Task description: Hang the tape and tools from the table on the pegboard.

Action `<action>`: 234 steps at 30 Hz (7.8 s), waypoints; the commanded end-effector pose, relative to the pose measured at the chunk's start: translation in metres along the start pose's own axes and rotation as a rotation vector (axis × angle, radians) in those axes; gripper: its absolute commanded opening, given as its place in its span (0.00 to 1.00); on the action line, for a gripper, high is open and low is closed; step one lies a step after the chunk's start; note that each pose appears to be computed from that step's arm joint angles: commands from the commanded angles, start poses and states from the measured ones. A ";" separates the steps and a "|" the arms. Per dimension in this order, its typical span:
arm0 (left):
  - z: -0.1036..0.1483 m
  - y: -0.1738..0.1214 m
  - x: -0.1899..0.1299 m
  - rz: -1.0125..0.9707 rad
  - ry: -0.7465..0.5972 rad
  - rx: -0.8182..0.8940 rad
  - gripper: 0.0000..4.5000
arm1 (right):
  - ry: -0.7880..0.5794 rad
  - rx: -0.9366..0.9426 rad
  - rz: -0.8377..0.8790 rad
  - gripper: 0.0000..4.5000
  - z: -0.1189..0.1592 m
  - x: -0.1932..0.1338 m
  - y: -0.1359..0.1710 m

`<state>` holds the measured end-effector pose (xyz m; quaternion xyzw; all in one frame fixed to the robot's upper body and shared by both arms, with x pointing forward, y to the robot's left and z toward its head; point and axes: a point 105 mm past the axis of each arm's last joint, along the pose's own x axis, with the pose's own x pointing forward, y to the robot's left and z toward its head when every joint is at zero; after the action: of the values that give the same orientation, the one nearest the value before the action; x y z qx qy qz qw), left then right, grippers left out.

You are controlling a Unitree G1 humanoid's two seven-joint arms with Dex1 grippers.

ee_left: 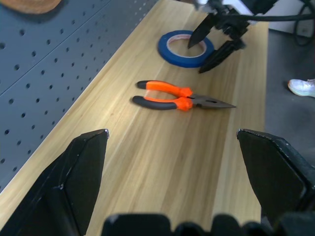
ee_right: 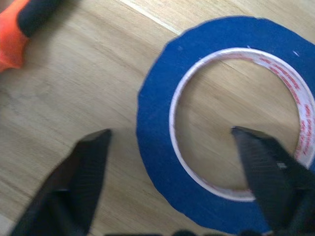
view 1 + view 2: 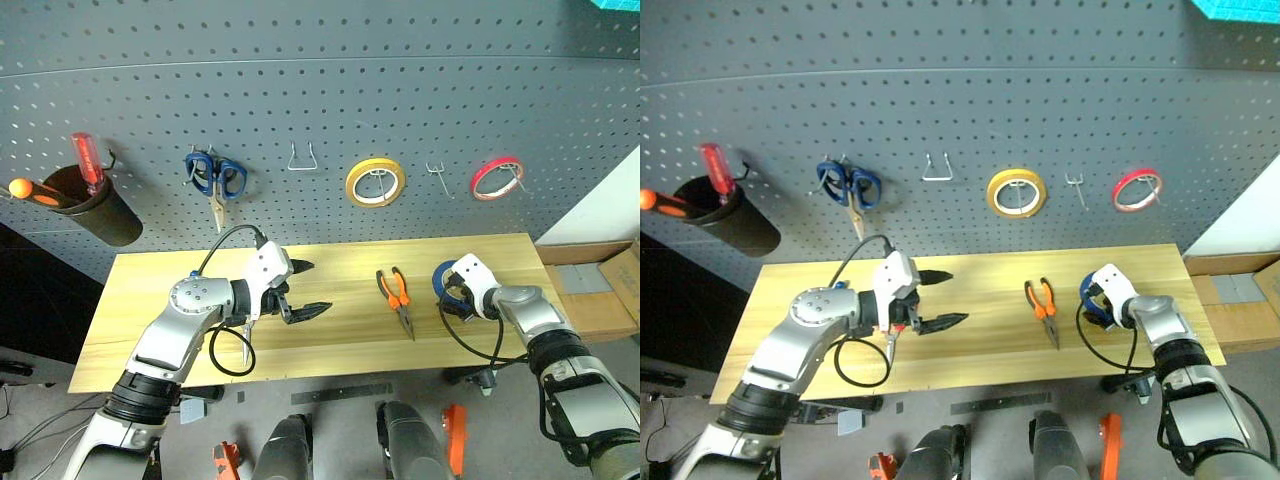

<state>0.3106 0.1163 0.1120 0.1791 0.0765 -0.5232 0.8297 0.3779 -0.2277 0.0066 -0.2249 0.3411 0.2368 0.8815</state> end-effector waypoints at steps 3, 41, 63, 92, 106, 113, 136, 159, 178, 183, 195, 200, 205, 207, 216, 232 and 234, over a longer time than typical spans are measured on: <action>0.014 -0.006 0.006 -0.043 -0.037 0.068 1.00 | 0.122 -0.035 0.053 0.42 -0.025 0.008 0.011; 0.056 0.018 0.006 0.041 -0.251 0.037 1.00 | -0.723 -0.430 -0.522 0.09 0.163 -0.145 0.060; 0.035 0.031 -0.016 0.104 -0.180 0.083 1.00 | -0.705 -0.163 -0.368 0.68 0.153 -0.088 0.061; -0.018 0.025 -0.036 -0.062 0.111 0.194 1.00 | -0.203 0.376 -0.168 1.00 0.097 0.021 0.126; -0.020 0.027 -0.038 -0.036 0.109 0.191 1.00 | -0.191 0.389 -0.163 1.00 0.098 0.041 0.115; -0.021 0.027 -0.039 -0.026 0.108 0.189 1.00 | -0.135 0.337 -0.184 0.93 0.085 0.048 0.111; -0.010 0.038 -0.088 0.270 -0.183 -0.098 1.00 | -0.691 0.235 -0.137 0.60 0.180 -0.086 0.154; 0.020 0.042 -0.140 0.578 -0.417 -0.132 1.00 | -1.252 -0.026 0.070 0.60 0.351 -0.170 0.192; 0.051 0.050 -0.132 0.593 -0.479 -0.084 1.00 | -1.509 -0.061 -0.017 0.60 0.405 -0.172 0.176; 0.052 0.051 -0.132 0.595 -0.482 -0.076 1.00 | -1.538 -0.071 -0.062 0.60 0.392 -0.158 0.172; 0.059 0.055 -0.123 0.577 -0.503 -0.068 1.00 | -1.564 -0.100 -0.132 0.60 0.371 -0.132 0.170; 0.061 0.056 -0.121 0.569 -0.509 -0.063 1.00 | -1.526 -0.100 -0.154 0.60 0.368 -0.121 0.166; 0.062 0.057 -0.121 0.568 -0.508 -0.056 1.00 | -1.478 -0.102 -0.187 0.60 0.365 -0.111 0.162; 0.063 0.057 -0.122 0.569 -0.508 -0.054 1.00 | -1.444 -0.088 -0.214 0.60 0.362 -0.104 0.158; 0.061 0.058 -0.120 0.572 -0.502 -0.054 1.00 | -1.302 0.024 -0.313 0.68 0.339 -0.076 0.139; 0.053 0.061 -0.112 0.570 -0.495 -0.083 1.00 | -1.428 0.053 -0.371 0.99 0.339 -0.115 0.139; 0.050 0.061 -0.112 0.586 -0.486 -0.090 1.00 | -1.494 0.068 -0.366 0.99 0.337 -0.137 0.142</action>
<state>0.3146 0.2141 0.2011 0.0205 -0.1390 -0.2954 0.9450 0.3981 0.0251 0.2706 -0.0648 -0.3382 0.1500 0.9268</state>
